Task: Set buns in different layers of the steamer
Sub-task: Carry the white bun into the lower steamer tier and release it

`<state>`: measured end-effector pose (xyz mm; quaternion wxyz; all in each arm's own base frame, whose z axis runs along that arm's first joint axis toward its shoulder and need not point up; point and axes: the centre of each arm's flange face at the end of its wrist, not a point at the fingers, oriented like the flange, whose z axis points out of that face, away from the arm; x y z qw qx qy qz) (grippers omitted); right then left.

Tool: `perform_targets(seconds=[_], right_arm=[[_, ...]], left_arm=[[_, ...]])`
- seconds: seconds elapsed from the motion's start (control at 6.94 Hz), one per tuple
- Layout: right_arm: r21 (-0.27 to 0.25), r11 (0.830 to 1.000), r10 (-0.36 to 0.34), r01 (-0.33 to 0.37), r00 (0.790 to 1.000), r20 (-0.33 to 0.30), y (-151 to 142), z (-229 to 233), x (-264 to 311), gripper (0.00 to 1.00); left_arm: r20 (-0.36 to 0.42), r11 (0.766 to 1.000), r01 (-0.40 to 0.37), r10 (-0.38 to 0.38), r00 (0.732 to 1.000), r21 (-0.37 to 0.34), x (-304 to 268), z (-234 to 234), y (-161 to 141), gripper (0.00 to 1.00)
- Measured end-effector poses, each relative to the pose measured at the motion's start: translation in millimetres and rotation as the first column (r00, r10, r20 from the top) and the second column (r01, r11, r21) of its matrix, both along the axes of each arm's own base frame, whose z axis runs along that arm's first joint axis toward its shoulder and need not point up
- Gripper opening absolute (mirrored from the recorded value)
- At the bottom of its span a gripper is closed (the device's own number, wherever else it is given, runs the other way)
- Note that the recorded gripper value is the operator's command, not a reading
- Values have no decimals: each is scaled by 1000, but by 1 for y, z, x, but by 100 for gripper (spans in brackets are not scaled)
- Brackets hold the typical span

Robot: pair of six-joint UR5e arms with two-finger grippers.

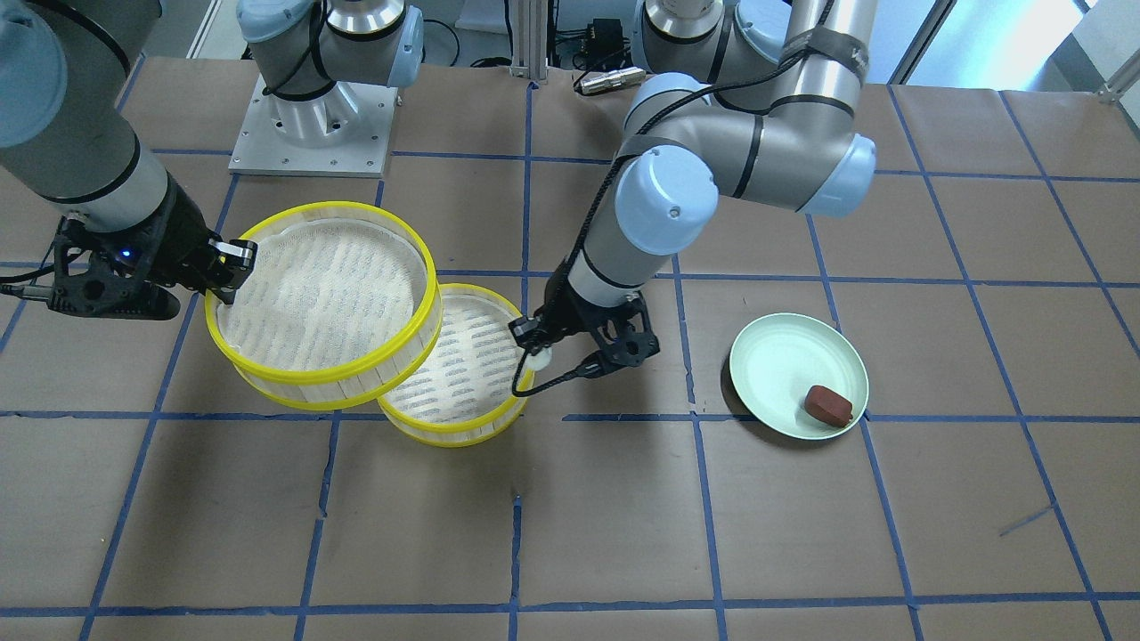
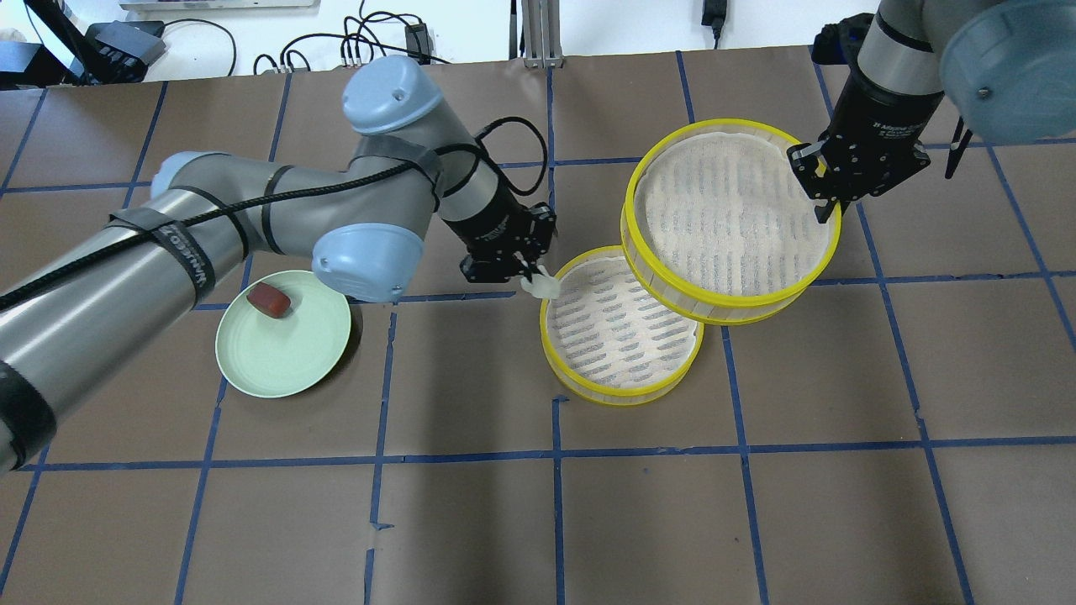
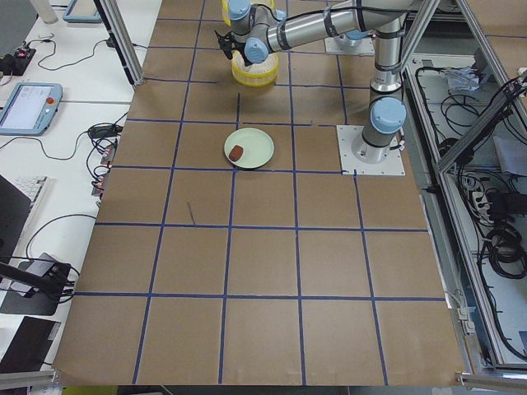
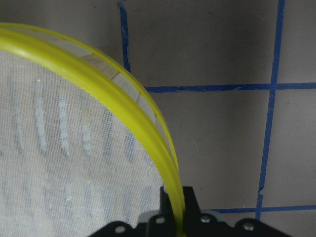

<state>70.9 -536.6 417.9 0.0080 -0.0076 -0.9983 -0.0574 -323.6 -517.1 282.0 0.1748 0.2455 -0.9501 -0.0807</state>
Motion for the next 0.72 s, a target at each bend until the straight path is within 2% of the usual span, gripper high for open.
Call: perform_targets(seconds=[0.14, 0.29, 0.72], right_arm=[[-3, 1000, 0, 0, 1000, 0, 1, 2, 0, 9], [-4, 1000, 0, 0, 1000, 1, 2, 2, 1, 9], [-2, 1000, 2, -2, 1000, 3, 3, 1, 3, 9]], left_arm=[[-40, 1000, 3, -2, 999, 27, -23, -14, 7, 91], [-41, 999, 5, -3, 999, 39, -32, -23, 9, 95], [-6, 1000, 3, -3, 1000, 26, -33, -25, 8, 95]])
